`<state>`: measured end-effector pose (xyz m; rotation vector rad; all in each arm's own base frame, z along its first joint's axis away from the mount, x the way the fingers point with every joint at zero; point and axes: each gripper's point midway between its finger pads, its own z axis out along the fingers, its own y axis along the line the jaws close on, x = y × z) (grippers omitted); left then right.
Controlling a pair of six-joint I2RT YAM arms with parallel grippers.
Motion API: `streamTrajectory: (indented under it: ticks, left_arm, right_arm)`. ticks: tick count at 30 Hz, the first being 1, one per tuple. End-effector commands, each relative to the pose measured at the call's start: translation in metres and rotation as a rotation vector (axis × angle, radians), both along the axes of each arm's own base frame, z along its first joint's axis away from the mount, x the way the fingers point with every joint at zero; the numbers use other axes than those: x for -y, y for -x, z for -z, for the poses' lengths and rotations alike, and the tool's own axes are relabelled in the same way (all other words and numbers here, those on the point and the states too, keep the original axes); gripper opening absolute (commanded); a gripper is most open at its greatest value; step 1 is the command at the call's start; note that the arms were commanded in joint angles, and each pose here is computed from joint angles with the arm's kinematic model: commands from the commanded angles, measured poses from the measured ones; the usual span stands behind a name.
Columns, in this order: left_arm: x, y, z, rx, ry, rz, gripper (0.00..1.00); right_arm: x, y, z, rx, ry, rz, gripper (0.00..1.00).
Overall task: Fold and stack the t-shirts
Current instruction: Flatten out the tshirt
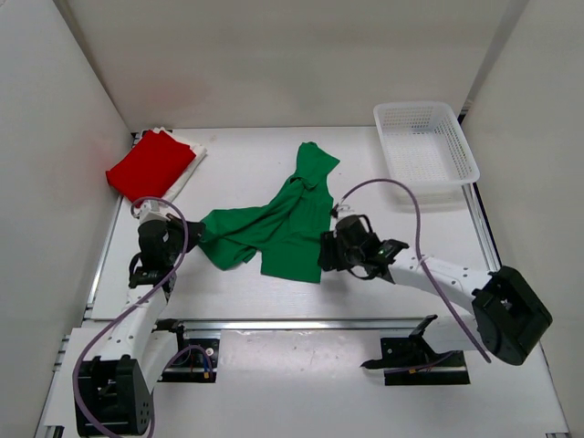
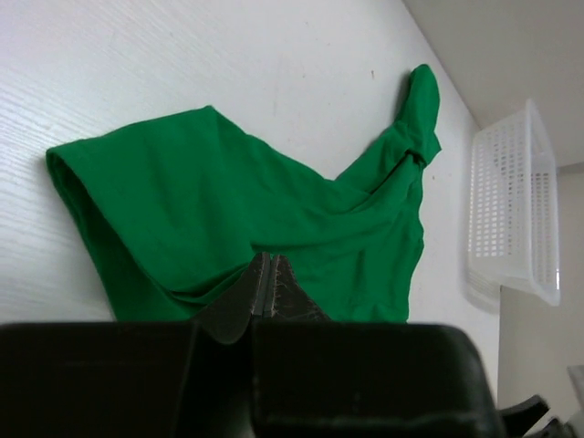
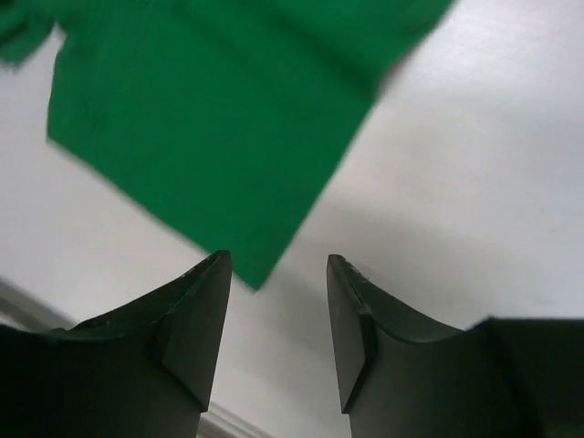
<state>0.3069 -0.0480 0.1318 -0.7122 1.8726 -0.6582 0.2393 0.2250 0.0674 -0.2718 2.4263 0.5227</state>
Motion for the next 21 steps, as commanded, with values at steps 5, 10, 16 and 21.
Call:
streamTrajectory:
  ticks: [5,10,16,21]
  left_arm:
    - [-0.007,0.001,-0.006,0.002,-0.057,-0.033,0.00]
    - [0.001,0.003,-0.004,0.008,-0.052,-0.005,0.00]
    - [0.004,0.003,-0.007,0.026,-0.042,0.003,0.00]
    - [0.010,0.005,-0.004,0.029,-0.041,0.032,0.00]
  right_arm:
    - [-0.019,0.024,0.022,-0.050,0.019,-0.018,0.45]
    - [-0.026,0.026,0.031,-0.056,0.026,-0.037,0.44]
    - [-0.033,0.032,0.045,-0.061,0.087,-0.072,0.42]
    - [-0.029,0.037,0.057,-0.091,0.131,-0.083,0.34]
